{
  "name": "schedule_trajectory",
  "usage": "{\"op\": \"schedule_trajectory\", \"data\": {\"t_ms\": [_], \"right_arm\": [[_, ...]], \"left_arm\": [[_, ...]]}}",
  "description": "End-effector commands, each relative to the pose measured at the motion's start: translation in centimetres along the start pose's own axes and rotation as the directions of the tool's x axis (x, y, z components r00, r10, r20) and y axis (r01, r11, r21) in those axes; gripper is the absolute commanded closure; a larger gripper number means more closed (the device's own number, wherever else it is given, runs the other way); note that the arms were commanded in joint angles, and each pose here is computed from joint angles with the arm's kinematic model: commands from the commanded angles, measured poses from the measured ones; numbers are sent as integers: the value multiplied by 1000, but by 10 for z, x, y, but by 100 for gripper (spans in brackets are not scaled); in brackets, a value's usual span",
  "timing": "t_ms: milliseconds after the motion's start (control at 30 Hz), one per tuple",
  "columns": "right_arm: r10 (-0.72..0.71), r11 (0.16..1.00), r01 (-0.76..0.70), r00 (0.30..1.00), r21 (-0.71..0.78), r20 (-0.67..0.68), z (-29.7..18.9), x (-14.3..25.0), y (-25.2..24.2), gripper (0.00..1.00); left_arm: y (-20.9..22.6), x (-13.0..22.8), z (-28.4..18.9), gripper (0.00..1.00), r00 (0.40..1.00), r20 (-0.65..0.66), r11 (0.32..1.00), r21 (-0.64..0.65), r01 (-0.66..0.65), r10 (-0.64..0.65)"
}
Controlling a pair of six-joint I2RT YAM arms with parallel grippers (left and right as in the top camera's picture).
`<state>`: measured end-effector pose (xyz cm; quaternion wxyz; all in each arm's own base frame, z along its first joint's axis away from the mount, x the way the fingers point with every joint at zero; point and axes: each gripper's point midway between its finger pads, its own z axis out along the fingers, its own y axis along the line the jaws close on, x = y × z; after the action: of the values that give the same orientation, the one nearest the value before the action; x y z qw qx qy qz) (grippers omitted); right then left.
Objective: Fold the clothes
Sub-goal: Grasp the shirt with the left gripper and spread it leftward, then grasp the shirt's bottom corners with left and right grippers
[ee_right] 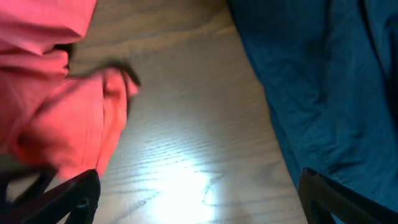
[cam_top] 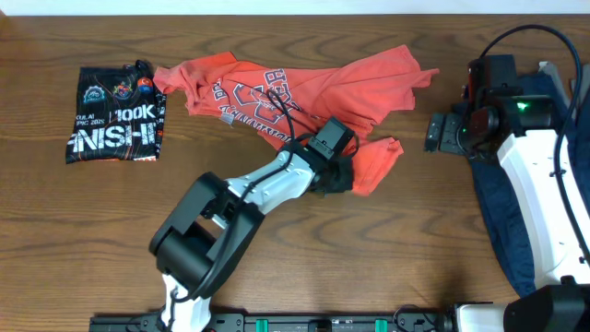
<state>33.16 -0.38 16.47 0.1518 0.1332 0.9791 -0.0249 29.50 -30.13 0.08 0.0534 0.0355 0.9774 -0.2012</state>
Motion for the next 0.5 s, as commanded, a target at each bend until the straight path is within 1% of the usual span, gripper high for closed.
{"op": "schedule_trajectory", "data": {"t_ms": [0,100,167,233,333,400,467], "right_arm": [[35,999,-35,999,-5,33,-5,-7,-5,1],[35,999,-34,999,-8,33,-4,-8,-5,3],[2,999,-1,1000,-54,14,-3,-5,3,4],[-34,991,32,999,-127,-11,0,-2,17,5],[-38,986,30,998,-163,-44,7,2,25,7],[-22,985,10,997,-174,-70,12,4,28,7],[-10,978,-12,994,-207,-107,18,7,35,9]], "left_arm": [[32,12,-32,94,998,-53,995,-96,-21,16],[62,26,-83,94,994,-110,988,-152,5,-22],[83,32,-120,94,992,-114,984,-176,24,-45],[116,32,-160,94,993,-54,963,-255,91,-108],[157,31,-207,94,979,73,916,-346,203,-189],[173,32,-230,93,962,142,895,-356,269,-233],[179,36,-244,94,948,180,886,-344,310,-261]]}}
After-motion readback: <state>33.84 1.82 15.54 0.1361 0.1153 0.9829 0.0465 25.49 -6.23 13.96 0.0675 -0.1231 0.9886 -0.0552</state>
